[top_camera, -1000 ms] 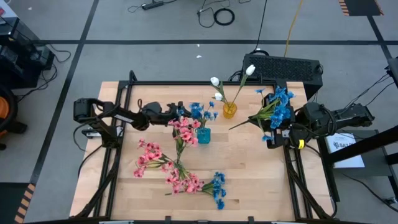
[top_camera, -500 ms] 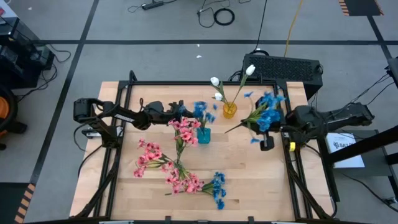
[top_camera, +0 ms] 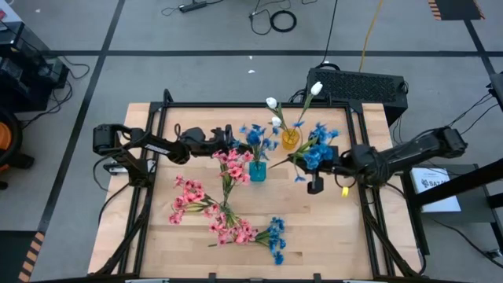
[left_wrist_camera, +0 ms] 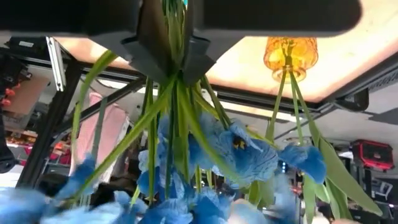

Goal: Sort flowers into vase by color
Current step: Put the top blue flowers into the blue vase

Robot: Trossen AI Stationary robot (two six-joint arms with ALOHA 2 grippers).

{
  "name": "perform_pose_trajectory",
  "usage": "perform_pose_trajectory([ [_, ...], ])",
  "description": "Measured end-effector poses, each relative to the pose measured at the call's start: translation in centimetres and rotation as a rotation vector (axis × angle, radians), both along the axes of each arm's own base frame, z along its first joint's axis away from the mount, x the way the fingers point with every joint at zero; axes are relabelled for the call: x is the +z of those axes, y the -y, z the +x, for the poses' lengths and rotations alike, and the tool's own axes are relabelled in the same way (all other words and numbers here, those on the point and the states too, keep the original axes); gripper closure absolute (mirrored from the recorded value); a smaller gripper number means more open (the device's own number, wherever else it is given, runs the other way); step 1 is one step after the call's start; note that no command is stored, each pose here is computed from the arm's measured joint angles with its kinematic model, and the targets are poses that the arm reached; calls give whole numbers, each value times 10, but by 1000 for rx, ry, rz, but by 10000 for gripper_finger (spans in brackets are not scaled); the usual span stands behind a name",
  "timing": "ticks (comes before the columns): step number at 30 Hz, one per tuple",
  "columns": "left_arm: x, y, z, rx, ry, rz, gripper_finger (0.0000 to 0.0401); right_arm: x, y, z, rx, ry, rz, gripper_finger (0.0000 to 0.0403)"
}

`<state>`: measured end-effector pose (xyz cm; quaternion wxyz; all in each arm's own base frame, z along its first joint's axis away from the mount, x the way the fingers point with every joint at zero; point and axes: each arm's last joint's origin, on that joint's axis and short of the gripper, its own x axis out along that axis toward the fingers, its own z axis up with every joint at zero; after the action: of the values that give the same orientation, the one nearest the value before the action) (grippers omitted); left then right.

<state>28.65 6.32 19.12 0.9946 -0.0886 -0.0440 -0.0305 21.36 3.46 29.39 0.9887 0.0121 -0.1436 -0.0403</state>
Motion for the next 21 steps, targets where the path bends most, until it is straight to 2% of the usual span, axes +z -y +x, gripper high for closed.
perform_pose_trajectory([
  [7,5,0,-1,1,50,12,389,-10,-1,10,-45,-39,-14,392],
  [21,14,0,-4,1,90,22,393,-32,-5,34,-51,-68,-33,392],
])
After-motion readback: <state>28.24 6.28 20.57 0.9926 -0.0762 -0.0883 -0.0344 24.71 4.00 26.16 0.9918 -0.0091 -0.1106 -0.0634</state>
